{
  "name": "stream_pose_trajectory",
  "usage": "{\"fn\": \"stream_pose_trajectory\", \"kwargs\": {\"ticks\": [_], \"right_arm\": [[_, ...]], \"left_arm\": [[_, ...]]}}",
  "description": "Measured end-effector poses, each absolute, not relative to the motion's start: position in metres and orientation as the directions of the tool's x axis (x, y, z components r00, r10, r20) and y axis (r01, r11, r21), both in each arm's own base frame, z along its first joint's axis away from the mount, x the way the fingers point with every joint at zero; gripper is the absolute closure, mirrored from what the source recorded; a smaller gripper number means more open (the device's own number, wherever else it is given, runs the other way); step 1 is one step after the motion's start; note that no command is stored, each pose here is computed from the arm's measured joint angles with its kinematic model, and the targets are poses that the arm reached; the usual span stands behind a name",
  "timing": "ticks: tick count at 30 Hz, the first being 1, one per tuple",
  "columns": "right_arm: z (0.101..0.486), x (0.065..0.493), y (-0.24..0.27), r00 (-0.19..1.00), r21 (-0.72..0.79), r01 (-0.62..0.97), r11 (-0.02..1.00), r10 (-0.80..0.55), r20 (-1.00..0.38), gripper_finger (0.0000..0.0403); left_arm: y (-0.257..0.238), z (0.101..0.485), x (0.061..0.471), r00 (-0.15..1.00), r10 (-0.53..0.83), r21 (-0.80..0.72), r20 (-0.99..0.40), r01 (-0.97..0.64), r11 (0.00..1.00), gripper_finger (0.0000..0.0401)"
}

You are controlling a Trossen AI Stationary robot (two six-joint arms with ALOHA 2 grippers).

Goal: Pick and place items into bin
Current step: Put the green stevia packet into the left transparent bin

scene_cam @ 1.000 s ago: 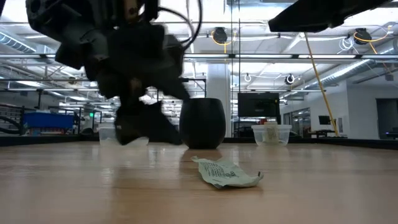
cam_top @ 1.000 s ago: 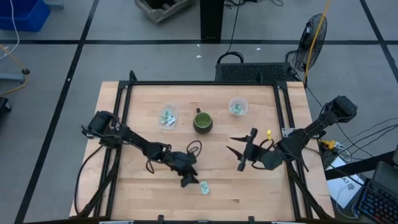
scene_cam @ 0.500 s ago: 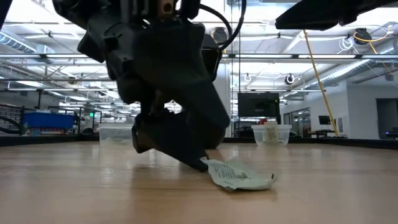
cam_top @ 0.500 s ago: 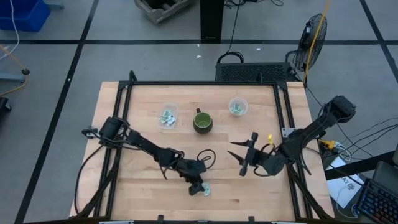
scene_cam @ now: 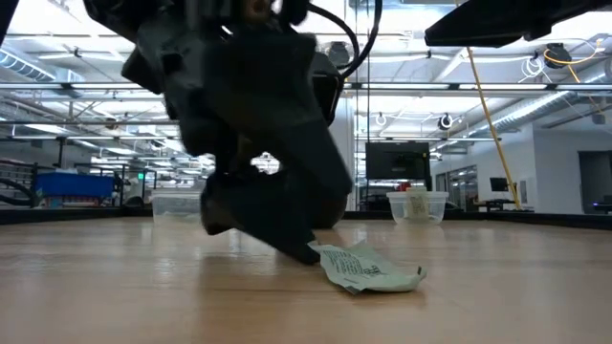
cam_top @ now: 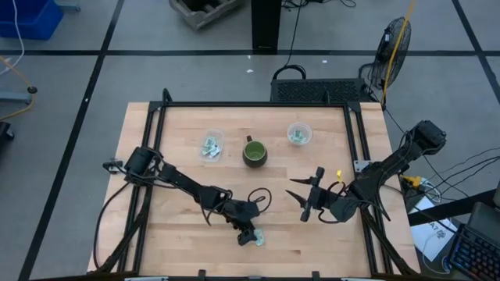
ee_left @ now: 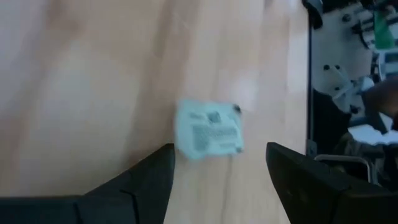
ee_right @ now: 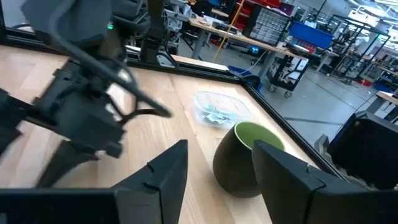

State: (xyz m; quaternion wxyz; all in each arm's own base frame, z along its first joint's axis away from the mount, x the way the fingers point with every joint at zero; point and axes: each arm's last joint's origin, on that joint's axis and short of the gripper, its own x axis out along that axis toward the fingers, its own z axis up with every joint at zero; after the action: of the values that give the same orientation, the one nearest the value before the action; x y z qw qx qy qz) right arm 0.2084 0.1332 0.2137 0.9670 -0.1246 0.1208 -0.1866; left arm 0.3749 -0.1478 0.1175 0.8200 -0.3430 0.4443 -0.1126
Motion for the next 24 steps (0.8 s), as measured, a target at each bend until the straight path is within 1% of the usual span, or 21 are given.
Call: {"fn": "stream_pose_trajectory", "kwargs": {"ticks": [2,5,10,13,24], "right_arm": [[0.214,0.208,0.133,0.901,-0.286,0.331,0.9,-0.391,-0.187,0.0232],[0.214,0.208,0.133,0.902,-0.282,0.332,0.9,-0.39,-0.185,0.0232],[0.214,0.209,0.133,0.902,-0.275,0.334,0.902,-0.39,-0.185,0.0232],[0.214,0.208,0.133,0.902,-0.268,0.335,0.903,-0.39,-0.185,0.0232],[0.214,0.208,0.133,0.902,-0.268,0.335,0.903,-0.389,-0.185,0.0232]], "left_arm": [[-0.152,0.117,0.373,0.571,-0.5,-0.663,-0.652,-0.108,0.741,0.015],[-0.155,0.117,0.371,0.566,-0.498,-0.659,-0.657,-0.111,0.744,0.0175],[-0.154,0.117,0.373,0.595,-0.47,-0.649,-0.652,-0.117,0.752,0.0224],[-0.15,0.115,0.372,0.584,-0.443,-0.623,-0.68,-0.143,0.769,0.0241],[-0.129,0.115,0.38,0.602,-0.414,-0.619,-0.683,-0.175,0.766,0.0247]]}}
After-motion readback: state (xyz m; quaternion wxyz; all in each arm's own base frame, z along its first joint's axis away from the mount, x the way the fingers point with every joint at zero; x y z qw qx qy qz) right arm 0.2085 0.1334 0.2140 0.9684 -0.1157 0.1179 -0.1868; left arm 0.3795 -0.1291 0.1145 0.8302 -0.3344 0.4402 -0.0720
